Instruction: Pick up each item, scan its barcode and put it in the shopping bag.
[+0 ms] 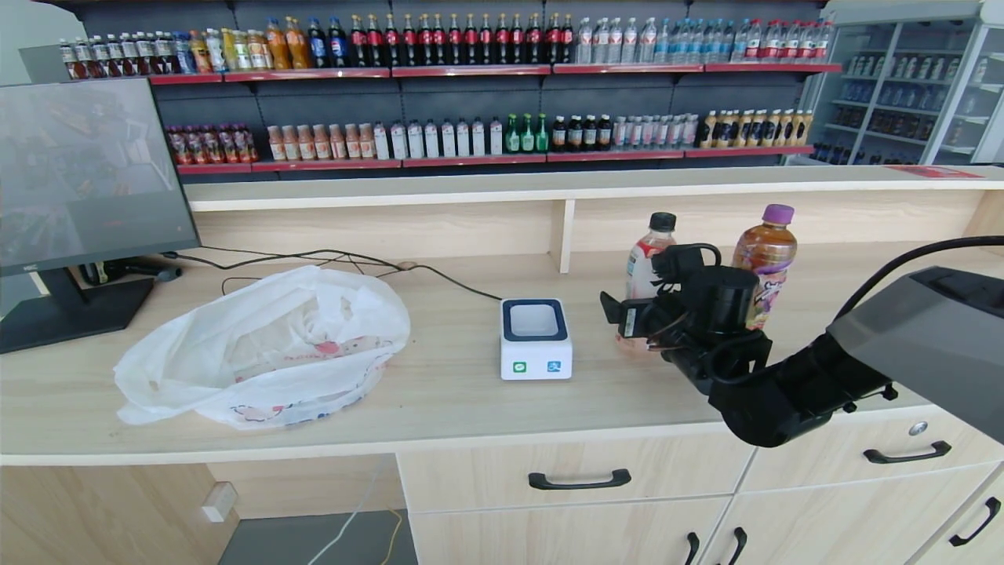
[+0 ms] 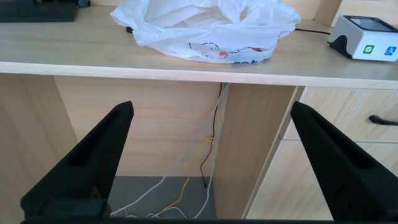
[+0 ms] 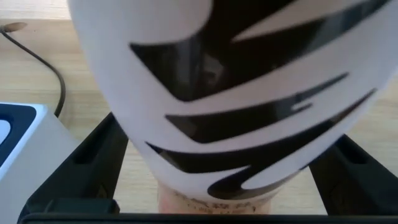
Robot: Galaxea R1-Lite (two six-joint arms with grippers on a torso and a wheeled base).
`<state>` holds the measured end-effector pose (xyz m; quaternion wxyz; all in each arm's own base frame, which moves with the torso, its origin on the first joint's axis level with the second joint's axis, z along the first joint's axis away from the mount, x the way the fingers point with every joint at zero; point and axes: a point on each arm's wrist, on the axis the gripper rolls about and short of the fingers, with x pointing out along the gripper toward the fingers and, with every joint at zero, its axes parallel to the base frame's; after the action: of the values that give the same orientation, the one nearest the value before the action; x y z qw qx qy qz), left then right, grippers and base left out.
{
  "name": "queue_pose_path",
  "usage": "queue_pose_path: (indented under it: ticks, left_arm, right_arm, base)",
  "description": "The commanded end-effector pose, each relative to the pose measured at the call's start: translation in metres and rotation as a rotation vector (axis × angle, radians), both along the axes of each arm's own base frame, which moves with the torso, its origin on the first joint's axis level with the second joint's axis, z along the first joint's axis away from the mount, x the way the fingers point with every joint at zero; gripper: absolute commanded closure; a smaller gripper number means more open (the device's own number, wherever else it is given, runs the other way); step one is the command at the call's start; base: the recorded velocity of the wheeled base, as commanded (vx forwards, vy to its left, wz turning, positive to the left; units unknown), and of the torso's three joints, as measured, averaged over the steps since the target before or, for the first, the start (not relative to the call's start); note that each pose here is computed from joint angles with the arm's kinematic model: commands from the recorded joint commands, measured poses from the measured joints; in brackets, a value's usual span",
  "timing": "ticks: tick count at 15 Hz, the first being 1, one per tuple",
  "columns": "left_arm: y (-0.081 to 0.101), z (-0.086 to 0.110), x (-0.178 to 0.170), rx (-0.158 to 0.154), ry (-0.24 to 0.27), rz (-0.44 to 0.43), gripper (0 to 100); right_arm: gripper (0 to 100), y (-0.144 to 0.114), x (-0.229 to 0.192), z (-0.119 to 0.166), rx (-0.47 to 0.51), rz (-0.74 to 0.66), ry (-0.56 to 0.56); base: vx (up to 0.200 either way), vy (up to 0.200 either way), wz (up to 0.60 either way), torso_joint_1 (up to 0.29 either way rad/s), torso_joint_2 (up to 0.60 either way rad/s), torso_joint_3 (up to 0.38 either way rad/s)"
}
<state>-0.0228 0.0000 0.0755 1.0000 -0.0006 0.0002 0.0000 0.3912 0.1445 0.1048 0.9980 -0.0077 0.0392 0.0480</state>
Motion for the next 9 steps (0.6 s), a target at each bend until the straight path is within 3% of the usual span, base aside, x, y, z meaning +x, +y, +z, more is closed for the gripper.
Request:
queue_pose_path:
  ticks: [1,2,3,9]
  left_arm:
    - [0.0,0.0,0.0,0.0,0.0,0.0,0]
    - [0.0,0.0,0.0,0.0,0.0,0.0,0]
    - [0.0,0.0,0.0,0.0,0.0,0.0,0]
    - [0.0,0.0,0.0,0.0,0.0,0.0,0]
  right_arm:
    - [0,-0.0053,0.0024,0.0004,0.001,-0.014,-0.002]
    - [0,-0.0059,0.0026,0.0004,-0.006,-0.015,-0.003]
    - [100,-0.0063,0.0034,0.0005,-0.009,-0.014,-0.005]
    - [100,-0.0031,0.0041,-0.0035,-0.016,0.0,-0.001]
  base:
    - [0.0,0.0,0.0,0.0,0.0,0.0]
    - [0.0,0.0,0.0,0.0,0.0,0.0]
    - [0.0,0.0,0.0,0.0,0.0,0.0]
    - [0.0,0.0,0.0,0.0,0.0,0.0]
